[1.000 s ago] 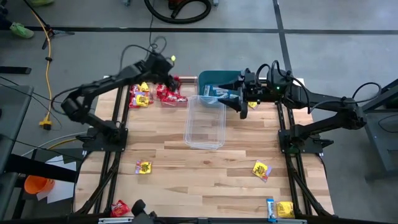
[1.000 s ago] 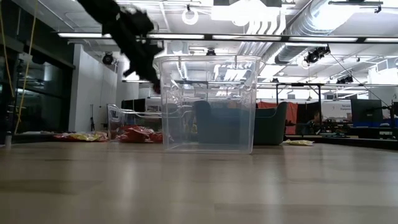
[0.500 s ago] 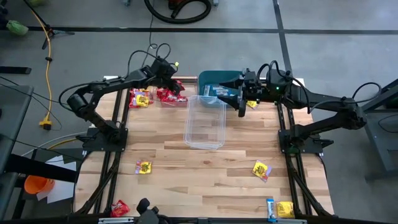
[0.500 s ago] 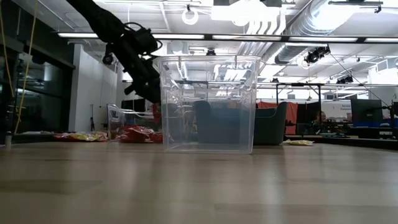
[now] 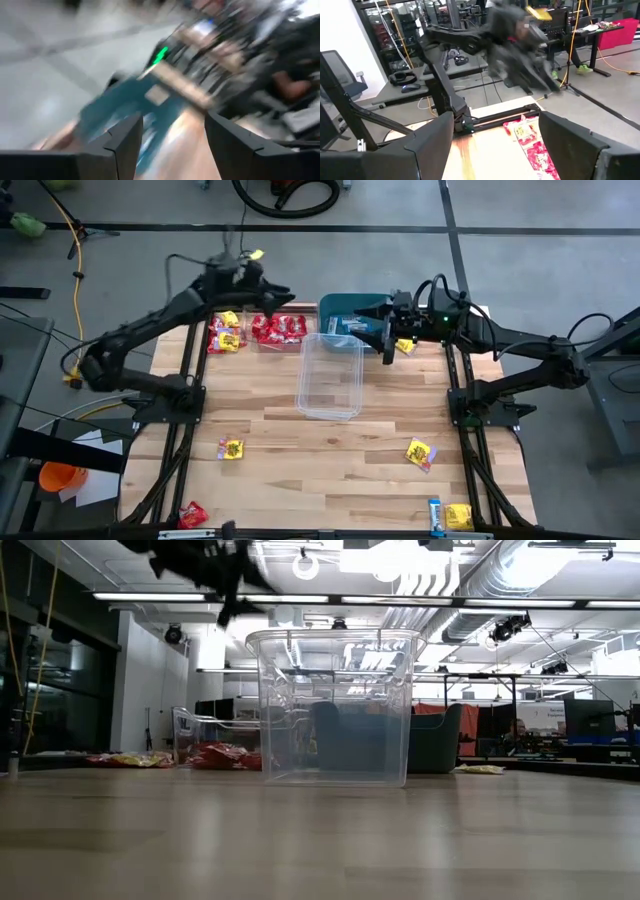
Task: Sort candy
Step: Put the red candy into the transparent bin
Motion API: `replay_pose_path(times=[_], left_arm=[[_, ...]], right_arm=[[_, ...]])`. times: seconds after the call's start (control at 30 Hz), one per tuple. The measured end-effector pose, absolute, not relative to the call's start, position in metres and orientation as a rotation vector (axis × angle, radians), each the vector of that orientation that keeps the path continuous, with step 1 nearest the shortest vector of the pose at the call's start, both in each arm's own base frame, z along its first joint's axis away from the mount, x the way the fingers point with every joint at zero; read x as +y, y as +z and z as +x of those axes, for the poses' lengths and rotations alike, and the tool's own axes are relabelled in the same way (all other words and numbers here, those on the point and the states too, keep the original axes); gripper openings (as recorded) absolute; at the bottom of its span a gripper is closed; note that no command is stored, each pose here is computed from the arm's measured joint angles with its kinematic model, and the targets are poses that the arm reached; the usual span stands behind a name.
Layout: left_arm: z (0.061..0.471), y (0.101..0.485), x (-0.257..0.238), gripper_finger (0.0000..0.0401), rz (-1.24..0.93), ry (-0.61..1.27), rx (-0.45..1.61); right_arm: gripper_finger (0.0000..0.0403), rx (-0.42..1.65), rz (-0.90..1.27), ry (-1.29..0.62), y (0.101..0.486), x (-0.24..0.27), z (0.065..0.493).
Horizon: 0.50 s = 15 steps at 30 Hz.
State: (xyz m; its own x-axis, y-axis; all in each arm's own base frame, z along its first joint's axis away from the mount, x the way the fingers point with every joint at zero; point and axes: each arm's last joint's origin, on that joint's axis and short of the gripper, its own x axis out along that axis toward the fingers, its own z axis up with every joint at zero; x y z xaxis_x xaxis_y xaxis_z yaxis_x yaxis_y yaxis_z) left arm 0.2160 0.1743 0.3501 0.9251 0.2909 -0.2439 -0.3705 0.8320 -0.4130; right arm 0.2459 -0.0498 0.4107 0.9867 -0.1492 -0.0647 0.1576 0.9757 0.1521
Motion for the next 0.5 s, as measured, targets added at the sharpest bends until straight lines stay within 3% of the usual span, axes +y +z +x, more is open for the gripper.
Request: replay_pose_path(times=[0.27,0.5], left_arm=[[0.197,0.428,0.087,0.0202,-0.131,0.025,-0.229],[0.210,0.423,0.030,0.0199,-0.025,-0.169,-0.236]], right_arm=[[0.0288,0.026,0.164,-0.156,0.413,-0.051,0.246],[0.0288,0.018,0.187,-0.135,0.414,-0.048,0.247]])
